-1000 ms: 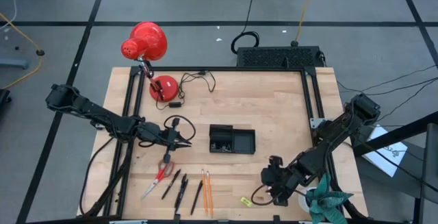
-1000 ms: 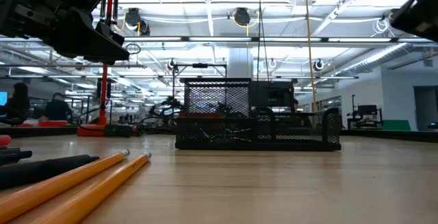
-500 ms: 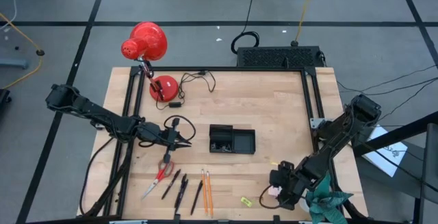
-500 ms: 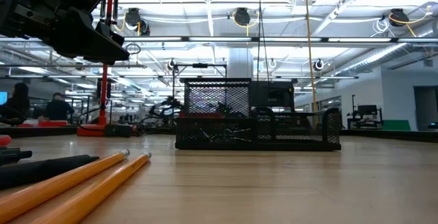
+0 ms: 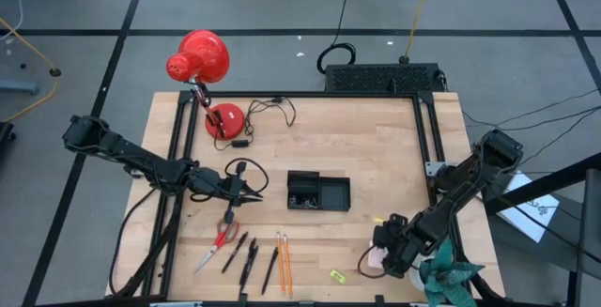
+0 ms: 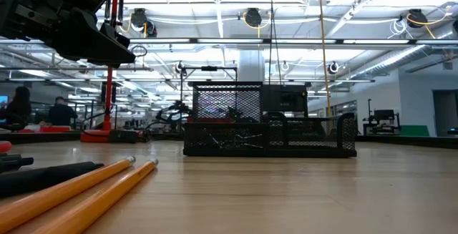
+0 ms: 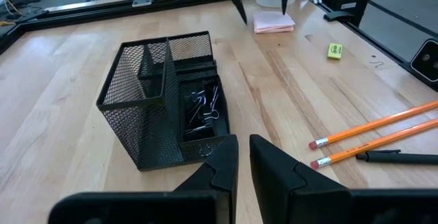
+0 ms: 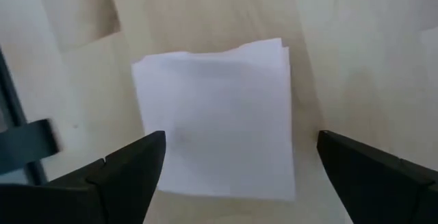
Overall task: Pick and place office supplies into organizer
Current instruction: Put the pink sticky notes into the black desk organizer
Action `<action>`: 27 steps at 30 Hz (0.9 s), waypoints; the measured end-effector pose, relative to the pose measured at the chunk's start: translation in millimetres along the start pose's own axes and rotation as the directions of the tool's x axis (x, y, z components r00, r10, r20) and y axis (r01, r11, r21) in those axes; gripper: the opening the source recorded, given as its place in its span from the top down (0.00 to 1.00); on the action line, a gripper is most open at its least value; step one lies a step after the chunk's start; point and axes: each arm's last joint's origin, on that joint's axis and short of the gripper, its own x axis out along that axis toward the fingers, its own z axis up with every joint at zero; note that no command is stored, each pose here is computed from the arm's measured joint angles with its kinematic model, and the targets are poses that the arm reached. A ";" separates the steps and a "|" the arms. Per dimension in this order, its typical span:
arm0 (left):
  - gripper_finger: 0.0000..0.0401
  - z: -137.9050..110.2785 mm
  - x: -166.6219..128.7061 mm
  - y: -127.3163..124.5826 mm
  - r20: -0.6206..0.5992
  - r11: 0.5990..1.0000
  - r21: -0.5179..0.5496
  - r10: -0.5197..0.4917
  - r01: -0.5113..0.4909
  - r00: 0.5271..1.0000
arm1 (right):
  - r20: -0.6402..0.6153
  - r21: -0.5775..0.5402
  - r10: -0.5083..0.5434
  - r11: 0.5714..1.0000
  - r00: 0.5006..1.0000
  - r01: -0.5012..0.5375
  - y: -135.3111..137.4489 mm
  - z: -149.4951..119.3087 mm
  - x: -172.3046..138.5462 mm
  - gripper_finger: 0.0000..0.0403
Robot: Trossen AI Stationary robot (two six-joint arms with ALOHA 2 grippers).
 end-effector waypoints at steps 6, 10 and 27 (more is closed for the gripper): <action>0.88 0.1 0.0 0.0 0.000 1.000 0.000 0.000 0.000 1.000 | 0.027 0.013 0.006 1.000 1.000 -0.006 -13.3 -6.4 11.0 0.07; 0.88 0.0 0.0 0.0 0.000 1.000 0.000 0.000 0.000 1.000 | 0.038 0.009 -0.022 1.000 0.999 0.022 -18.7 -8.6 14.1 0.12; 0.88 0.0 0.0 0.0 0.000 1.000 0.000 0.000 0.000 1.000 | 0.109 -0.038 -0.002 0.999 0.994 0.006 -26.6 -10.7 23.4 0.77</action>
